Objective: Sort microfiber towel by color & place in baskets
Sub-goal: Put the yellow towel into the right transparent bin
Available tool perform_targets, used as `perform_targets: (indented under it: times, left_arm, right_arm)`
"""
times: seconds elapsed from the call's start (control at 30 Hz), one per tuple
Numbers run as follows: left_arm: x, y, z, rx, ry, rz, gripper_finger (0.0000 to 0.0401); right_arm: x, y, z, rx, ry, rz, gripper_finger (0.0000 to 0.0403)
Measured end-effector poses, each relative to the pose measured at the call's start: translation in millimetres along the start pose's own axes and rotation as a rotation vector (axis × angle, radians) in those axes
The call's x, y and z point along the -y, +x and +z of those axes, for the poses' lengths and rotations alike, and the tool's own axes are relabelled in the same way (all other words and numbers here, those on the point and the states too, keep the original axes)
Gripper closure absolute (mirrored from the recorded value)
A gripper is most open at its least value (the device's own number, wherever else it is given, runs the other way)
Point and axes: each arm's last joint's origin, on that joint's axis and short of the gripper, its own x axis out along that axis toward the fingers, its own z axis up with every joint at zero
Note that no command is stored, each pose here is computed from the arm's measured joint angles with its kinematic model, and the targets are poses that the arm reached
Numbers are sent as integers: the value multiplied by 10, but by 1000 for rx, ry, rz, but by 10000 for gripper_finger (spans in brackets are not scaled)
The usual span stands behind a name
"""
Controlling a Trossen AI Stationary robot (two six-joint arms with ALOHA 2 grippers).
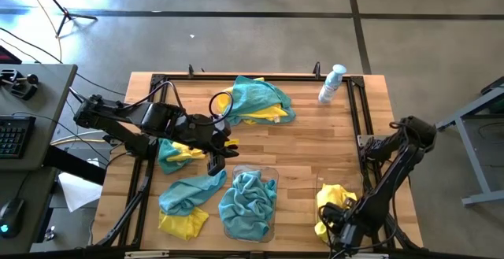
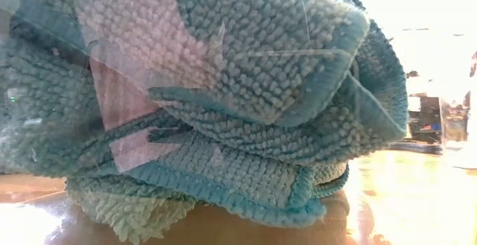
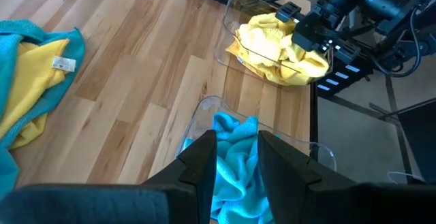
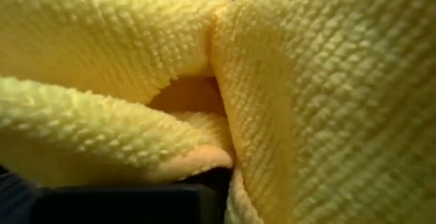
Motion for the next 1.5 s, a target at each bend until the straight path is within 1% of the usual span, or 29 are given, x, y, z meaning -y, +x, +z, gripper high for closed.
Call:
perform_targets:
  times: [0.27, 0.47, 0.67, 0.77, 0.83, 0.9, 0.97, 1.0, 1.03, 1.13, 1.2, 1.27, 1.5]
  left_arm:
    - [0, 0, 0, 0, 1, 0, 307]
    - [0, 0, 0, 0, 2, 0, 307]
    - [0, 0, 0, 0, 3, 0, 307]
    - [-1, 0, 0, 0, 3, 1, 307]
    - [-1, 0, 0, -1, 3, 1, 307]
    - [-1, 0, 0, -1, 3, 0, 307]
    - [0, 0, -1, -1, 3, 0, 307]
    - [-2, 0, 0, 0, 2, 1, 307]
    - [-3, 0, 1, 0, 2, 1, 307]
    - [-4, 1, 2, 0, 2, 2, 307]
    - [-4, 1, 2, 0, 2, 2, 307]
    - [-4, 1, 2, 0, 2, 2, 307]
    - [-4, 4, 0, -1, 0, 2, 307]
  right_arm:
    - [75, -317, -13, 23, 82, 64, 293]
    - [181, -579, -20, 28, 137, 105, 270]
    - [231, -789, -22, 36, 183, 195, 269]
    - [209, -875, 2, 116, 191, 279, 279]
    - [195, -905, 31, 158, 197, 311, 298]
    - [210, -893, 65, 156, 204, 294, 333]
    - [215, -843, 96, 136, 176, 276, 377]
    - [212, -802, 110, 121, 161, 278, 390]
    - [211, -760, 127, 109, 154, 286, 393]
    - [228, -613, 182, 74, 157, 311, 385]
    - [263, -497, 209, 48, 150, 313, 394]
    - [325, -396, 230, 50, 150, 298, 400]
    - [521, -158, 290, 53, 182, 239, 401]
